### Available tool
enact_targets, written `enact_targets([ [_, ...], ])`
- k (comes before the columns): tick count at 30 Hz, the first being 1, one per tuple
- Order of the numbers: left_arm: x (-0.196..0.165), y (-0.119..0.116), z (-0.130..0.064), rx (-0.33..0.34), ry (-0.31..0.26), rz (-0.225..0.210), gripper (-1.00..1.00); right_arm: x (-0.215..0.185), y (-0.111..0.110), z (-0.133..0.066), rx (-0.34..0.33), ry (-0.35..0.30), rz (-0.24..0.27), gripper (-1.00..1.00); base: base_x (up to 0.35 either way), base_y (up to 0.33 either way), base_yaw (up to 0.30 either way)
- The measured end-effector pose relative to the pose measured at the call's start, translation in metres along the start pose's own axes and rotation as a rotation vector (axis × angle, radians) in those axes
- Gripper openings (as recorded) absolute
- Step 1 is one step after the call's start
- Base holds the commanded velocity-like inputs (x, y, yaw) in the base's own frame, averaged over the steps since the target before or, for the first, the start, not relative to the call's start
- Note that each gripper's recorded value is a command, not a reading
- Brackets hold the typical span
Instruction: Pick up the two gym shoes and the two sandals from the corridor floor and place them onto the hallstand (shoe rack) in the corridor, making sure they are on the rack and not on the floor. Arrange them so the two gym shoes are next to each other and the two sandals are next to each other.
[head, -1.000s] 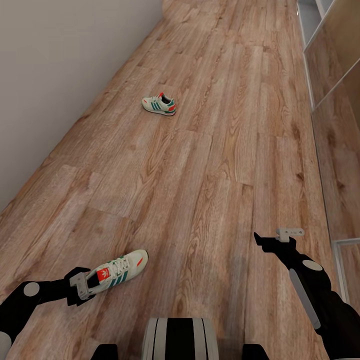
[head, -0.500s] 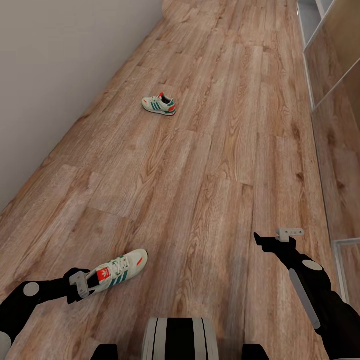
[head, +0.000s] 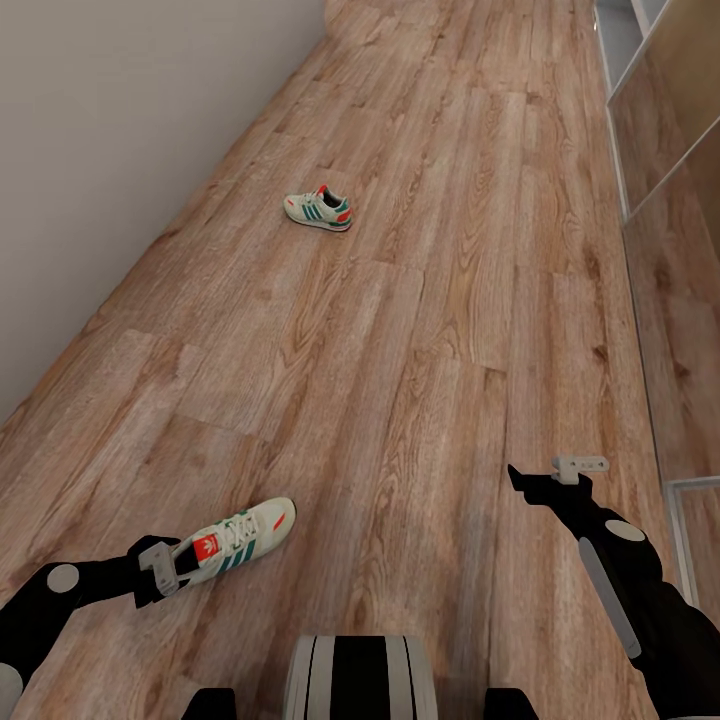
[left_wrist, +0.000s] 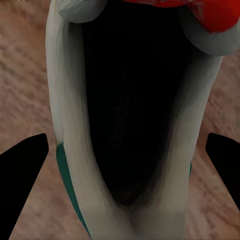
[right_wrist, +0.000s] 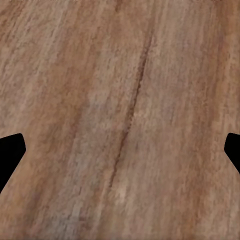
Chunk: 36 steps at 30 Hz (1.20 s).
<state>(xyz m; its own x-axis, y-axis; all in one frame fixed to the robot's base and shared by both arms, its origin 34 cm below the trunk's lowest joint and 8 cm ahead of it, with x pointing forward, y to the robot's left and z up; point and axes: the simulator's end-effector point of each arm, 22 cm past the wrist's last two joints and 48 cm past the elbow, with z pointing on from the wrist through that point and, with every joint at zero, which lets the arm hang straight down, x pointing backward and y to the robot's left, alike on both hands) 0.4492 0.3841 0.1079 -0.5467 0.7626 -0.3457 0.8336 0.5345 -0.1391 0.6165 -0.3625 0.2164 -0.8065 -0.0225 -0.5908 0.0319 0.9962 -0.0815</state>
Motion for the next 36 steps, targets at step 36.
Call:
enact_targets([
  [36,-0.027,0.034,-0.027,-0.086,-0.010,-0.029,-1.00,-0.033,-0.001,-0.018,-0.002,-0.062,0.005,1.00,0.000,0.000,0.000],
])
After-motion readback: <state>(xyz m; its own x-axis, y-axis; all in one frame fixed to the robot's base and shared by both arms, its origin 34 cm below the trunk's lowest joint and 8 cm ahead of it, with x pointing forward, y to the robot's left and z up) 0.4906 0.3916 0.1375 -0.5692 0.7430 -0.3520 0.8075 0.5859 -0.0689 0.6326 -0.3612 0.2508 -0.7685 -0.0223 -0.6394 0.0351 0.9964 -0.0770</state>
